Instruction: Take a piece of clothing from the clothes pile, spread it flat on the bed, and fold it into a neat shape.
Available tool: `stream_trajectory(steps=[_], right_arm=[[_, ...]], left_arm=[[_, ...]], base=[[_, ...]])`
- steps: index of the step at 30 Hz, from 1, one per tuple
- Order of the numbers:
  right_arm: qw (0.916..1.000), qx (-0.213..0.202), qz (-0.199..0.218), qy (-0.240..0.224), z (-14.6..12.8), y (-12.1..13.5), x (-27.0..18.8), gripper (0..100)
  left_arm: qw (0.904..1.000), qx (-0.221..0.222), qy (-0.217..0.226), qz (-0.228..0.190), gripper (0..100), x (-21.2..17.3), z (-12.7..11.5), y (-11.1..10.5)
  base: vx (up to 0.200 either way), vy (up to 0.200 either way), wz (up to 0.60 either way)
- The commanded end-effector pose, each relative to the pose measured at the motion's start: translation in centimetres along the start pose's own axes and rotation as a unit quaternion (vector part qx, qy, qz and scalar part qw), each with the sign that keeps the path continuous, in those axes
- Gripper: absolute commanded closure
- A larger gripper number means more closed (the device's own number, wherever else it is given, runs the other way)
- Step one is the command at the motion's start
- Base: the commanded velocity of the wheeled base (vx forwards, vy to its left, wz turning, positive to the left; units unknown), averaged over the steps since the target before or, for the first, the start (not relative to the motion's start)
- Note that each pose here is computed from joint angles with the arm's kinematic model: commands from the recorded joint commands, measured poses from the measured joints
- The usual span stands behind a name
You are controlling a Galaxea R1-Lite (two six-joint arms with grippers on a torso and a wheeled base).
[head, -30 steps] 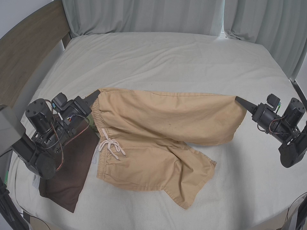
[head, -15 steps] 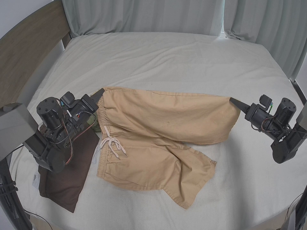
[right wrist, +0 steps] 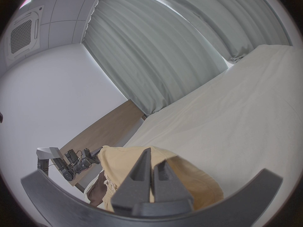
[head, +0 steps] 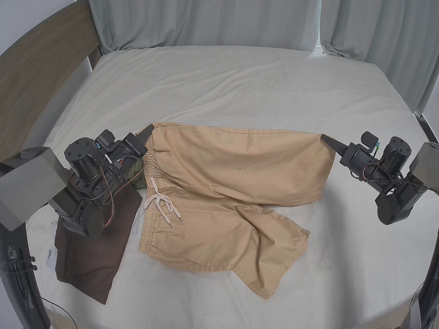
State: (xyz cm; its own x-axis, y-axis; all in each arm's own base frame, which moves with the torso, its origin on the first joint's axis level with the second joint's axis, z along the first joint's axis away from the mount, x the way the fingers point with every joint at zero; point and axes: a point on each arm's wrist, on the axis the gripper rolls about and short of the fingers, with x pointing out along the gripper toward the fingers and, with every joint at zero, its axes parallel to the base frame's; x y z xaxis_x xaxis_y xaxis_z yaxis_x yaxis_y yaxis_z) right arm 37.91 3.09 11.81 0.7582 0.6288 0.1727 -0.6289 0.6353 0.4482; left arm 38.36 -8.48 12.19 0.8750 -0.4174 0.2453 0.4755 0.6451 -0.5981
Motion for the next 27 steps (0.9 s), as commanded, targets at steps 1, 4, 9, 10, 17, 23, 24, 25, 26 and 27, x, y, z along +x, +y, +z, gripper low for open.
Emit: stream_trajectory(steps=[1, 4, 9, 10, 17, 23, 24, 25, 26, 27], right_arm=[[1.0000, 0.006, -0.003, 0.006, -1.3, -1.7, 1.0, 100], [1.0000, 0.004, -0.001, 0.005, -1.6, -2.3, 1.5, 100], [1.0000, -0.001, 0.004, -0.002, -2.1, -3.5, 2.7, 100], [1.0000, -0.001, 0.005, -0.002, -2.1, -3.6, 2.9, 100], [0.9997, -0.009, 0.015, -0.017, -2.1, -4.7, 4.2, 100], [0.9996, -0.006, 0.017, -0.021, -2.6, -5.8, 4.9, 100], [0.9996, -0.007, 0.018, -0.021, -2.7, -5.9, 5.0, 100], [0.9996, -0.007, 0.018, -0.021, -2.7, -5.9, 5.0, 100], [0.9996, -0.007, 0.019, -0.021, -3.1, -6.3, 5.3, 100], [0.9995, -0.007, 0.019, -0.022, -3.0, -6.3, 5.3, 100]], left_arm=[[1.0000, 0.001, -0.002, 0.005, 100, 0.8, -0.7, 1.4], [1.0000, 0.000, -0.004, 0.004, 100, 1.3, -0.9, 1.8], [0.9999, -0.002, -0.013, 0.002, 100, 2.0, -0.8, 2.6], [0.9999, -0.004, -0.014, 0.002, 100, 2.1, -0.9, 2.8], [0.9996, -0.006, -0.028, 0.001, 100, 3.5, -1.3, 4.9], [0.9994, -0.004, -0.035, 0.000, 100, 4.4, -1.8, 6.2], [0.9993, -0.004, -0.037, 0.000, 100, 4.5, -1.9, 6.4], [0.9993, -0.004, -0.037, 0.000, 100, 4.5, -1.9, 6.4], [0.9992, -0.004, -0.039, -0.004, 100, 4.7, -1.9, 6.5], [0.9992, -0.003, -0.039, -0.004, 100, 4.8, -1.9, 6.5]], base=[[0.000, 0.000, 0.00], [0.000, 0.000, 0.00], [0.000, 0.000, 0.00], [0.000, 0.000, 0.00], [0.000, 0.000, 0.00], [0.000, 0.000, 0.00], [0.000, 0.000, 0.00], [0.000, 0.000, 0.00], [0.000, 0.000, 0.00], [0.000, 0.000, 0.00]])
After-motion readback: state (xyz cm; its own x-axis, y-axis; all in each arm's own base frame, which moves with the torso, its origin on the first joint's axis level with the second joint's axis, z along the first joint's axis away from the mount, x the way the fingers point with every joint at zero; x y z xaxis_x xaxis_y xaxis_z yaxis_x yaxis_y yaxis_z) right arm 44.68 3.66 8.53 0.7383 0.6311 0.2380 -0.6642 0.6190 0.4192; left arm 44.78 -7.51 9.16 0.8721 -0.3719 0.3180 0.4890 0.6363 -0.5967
